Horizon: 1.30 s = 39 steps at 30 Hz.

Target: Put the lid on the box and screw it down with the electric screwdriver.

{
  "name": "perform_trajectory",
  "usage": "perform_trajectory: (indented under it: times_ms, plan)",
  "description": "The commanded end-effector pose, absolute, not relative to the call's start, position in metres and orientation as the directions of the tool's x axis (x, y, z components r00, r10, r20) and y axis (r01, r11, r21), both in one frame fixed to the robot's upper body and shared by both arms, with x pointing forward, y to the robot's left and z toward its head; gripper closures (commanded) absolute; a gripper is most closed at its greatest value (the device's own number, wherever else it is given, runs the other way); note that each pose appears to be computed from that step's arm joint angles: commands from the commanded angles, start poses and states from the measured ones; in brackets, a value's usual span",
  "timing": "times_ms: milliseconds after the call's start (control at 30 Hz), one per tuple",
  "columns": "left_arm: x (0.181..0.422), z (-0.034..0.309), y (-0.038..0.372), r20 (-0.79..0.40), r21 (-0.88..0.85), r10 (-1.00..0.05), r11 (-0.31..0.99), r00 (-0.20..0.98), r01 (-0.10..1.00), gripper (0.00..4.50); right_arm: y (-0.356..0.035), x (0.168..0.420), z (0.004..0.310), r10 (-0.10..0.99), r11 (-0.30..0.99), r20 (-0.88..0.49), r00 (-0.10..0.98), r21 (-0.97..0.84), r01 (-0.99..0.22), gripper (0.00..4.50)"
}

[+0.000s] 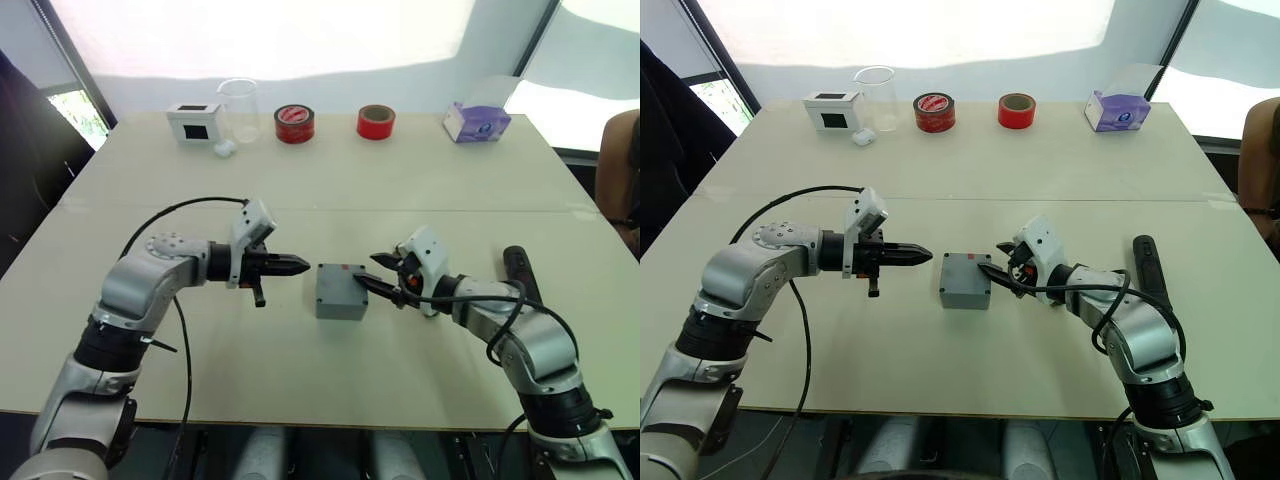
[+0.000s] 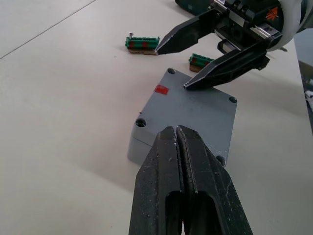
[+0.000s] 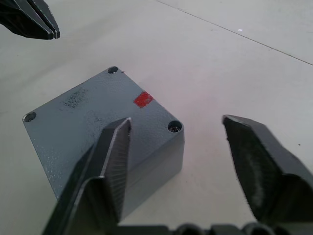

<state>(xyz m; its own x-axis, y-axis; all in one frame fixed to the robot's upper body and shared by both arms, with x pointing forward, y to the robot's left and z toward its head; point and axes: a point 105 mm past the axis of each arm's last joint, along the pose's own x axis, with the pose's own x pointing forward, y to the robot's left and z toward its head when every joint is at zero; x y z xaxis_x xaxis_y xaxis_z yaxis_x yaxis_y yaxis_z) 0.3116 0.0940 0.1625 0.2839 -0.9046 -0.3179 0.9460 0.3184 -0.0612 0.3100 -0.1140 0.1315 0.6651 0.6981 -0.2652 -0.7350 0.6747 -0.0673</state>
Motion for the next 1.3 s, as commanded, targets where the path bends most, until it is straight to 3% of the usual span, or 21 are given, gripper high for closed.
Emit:
perform_trajectory:
  times_ms: [33, 167, 200, 400, 500, 567, 700, 833, 1100, 1300]
  plan:
    - [0.309, 0.171, 0.089, -0.294, -0.028, -0.916, 0.292, 0.272, 0.956, 4.5, -0.121, 0.314, 0.158, 0.69, 0.696, -0.193, 0.698, -0.09, -0.713, 0.53]
    - [0.306, 0.18, 0.08, -0.276, -0.006, -0.932, 0.245, 0.234, 0.969, 4.5, -0.149, 0.317, 0.189, 0.64, 0.76, -0.136, 0.756, -0.029, -0.649, 0.53]
    - [0.304, 0.184, 0.076, -0.271, 0.008, -0.939, 0.22, 0.214, 0.975, 4.5, -0.164, 0.319, 0.2, 0.606, 0.791, -0.134, 0.785, -0.011, -0.612, 0.26]
    - [0.293, 0.199, 0.057, -0.267, 0.09, -0.957, 0.097, 0.118, 0.991, 4.5, -0.239, 0.319, 0.229, 0.391, 0.908, -0.299, 0.87, -0.031, -0.418, 0.26]
    - [0.286, 0.201, 0.049, -0.259, 0.108, -0.963, 0.047, 0.074, 0.993, 4.5, -0.279, 0.31, 0.217, 0.243, 0.964, -0.48, 0.843, 0.027, -0.263, 0.26]
    - [0.283, 0.201, 0.045, -0.257, 0.118, -0.965, 0.028, 0.058, 0.993, 4.5, -0.292, 0.302, 0.21, 0.203, 0.973, -0.558, 0.805, 0.025, -0.228, 0.26]
    - [0.274, 0.196, 0.03, -0.25, 0.133, -0.968, -0.019, 0.015, 0.991, 4.5, -0.326, 0.275, 0.17, 0.099, 0.995, -0.768, 0.633, 0.06, -0.083, 0.26]
    - [0.274, 0.183, 0.03, -0.273, 0.134, -0.962, -0.008, 0.029, 0.991, 4.5, -0.338, 0.26, 0.152, 0.107, 0.994, -0.834, 0.541, 0.097, -0.047, 0.26]
    - [0.261, 0.178, 0.024, -0.273, 0.133, -0.962, -0.032, 0.006, 0.991, 4.5, -0.333, 0.259, 0.145, 0.14, 0.988, -0.874, 0.466, 0.09, -0.128, 0.26]
    - [0.254, 0.174, 0.025, -0.291, 0.123, -0.957, -0.048, -0.01, 0.991, 4.5, -0.328, 0.261, 0.131, 0.203, 0.979, -0.89, 0.409, 0.189, -0.076, 0.26]
